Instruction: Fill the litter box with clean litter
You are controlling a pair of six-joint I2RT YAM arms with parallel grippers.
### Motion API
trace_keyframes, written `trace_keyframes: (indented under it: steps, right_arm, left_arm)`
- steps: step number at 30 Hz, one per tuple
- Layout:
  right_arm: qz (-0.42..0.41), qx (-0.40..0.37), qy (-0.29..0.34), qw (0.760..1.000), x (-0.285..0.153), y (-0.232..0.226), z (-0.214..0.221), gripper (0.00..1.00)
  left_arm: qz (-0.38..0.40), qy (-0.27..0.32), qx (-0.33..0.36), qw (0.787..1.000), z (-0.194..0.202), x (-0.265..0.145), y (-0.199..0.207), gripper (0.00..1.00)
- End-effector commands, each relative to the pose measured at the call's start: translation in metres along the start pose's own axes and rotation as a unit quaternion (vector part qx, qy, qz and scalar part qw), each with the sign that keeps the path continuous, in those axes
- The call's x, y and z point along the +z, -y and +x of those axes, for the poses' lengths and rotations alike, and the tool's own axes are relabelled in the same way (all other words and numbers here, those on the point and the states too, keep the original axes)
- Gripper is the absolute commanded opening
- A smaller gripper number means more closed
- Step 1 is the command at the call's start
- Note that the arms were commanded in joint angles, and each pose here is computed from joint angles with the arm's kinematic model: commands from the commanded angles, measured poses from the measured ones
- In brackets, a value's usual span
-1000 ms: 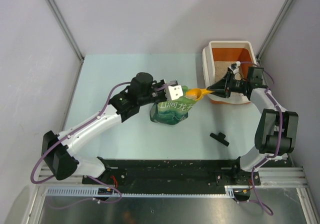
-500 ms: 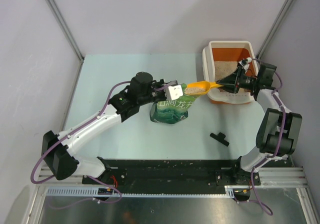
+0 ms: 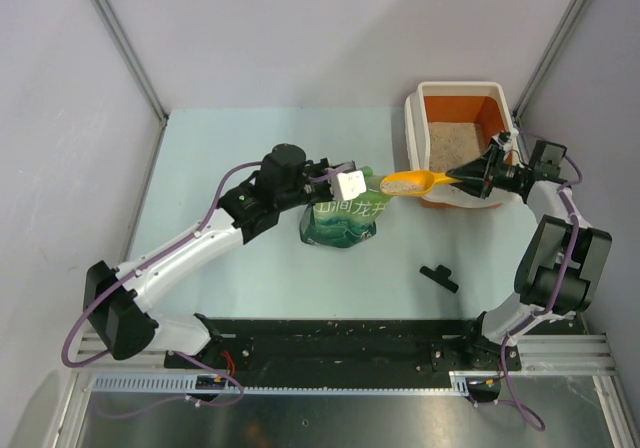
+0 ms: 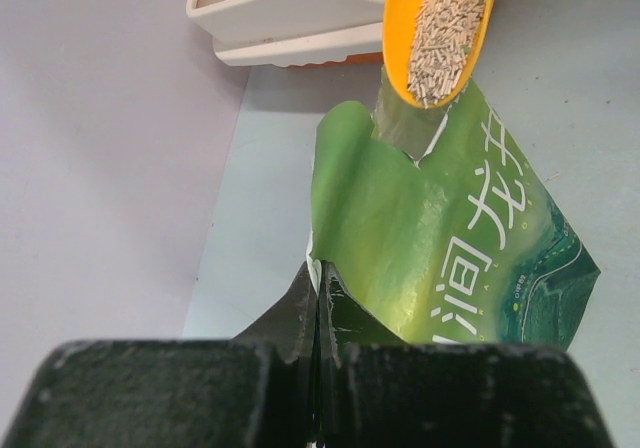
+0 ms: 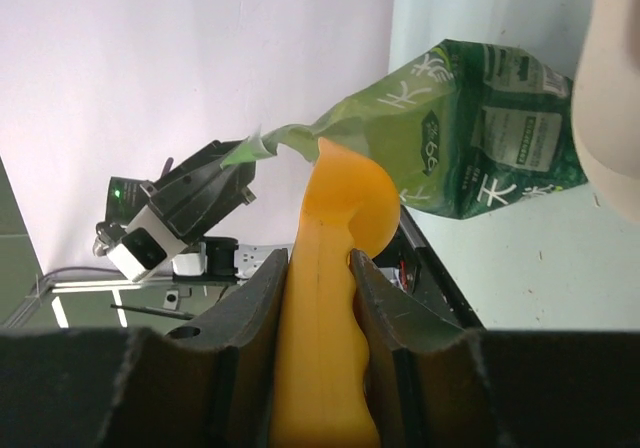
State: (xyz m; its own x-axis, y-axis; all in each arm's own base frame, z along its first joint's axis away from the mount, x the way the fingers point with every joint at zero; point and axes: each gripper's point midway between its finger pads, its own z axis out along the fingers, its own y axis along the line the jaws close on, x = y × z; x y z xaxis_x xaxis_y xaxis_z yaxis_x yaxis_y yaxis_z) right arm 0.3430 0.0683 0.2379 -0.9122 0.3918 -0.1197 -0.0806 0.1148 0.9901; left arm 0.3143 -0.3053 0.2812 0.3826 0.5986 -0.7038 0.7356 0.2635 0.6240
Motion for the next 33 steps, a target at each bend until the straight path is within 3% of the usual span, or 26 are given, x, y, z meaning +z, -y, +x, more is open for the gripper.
trace_keyframes:
  steps: [1,7,11,12,13,18,33]
  right_arm:
    - [-0.040,0.014,-0.014,0.999,-0.016,-0.005,0.014,0.00]
    - [-0.062,0.019,0.023,0.998,-0.041,-0.003,0.010,0.00]
    - [-0.066,0.007,0.097,0.993,-0.071,0.000,-0.009,0.00]
    - [-0.069,0.081,0.110,0.988,-0.075,0.004,-0.010,0.00]
    - [-0.063,0.037,0.122,0.990,-0.080,0.008,-0.014,0.00]
    - [-0.056,0.015,0.164,0.985,-0.107,0.009,-0.030,0.00]
    - [-0.033,-0.076,0.210,0.974,-0.149,0.002,-0.064,0.00]
  left_arm:
    - [-0.034,0.004,0.015,0.999,-0.011,-0.004,-0.025,0.00]
    - [-0.030,0.001,0.019,0.999,-0.010,0.000,-0.025,0.00]
    - [-0.026,-0.002,0.020,0.999,-0.008,0.002,-0.022,0.00]
    - [-0.025,-0.001,0.020,0.999,-0.009,0.002,-0.022,0.00]
    - [-0.024,-0.002,0.020,1.000,-0.008,0.001,-0.021,0.00]
    - [-0.020,-0.006,0.024,0.999,-0.008,-0.001,-0.017,0.00]
    - [-0.005,-0.023,0.040,0.999,-0.008,-0.001,-0.005,0.00]
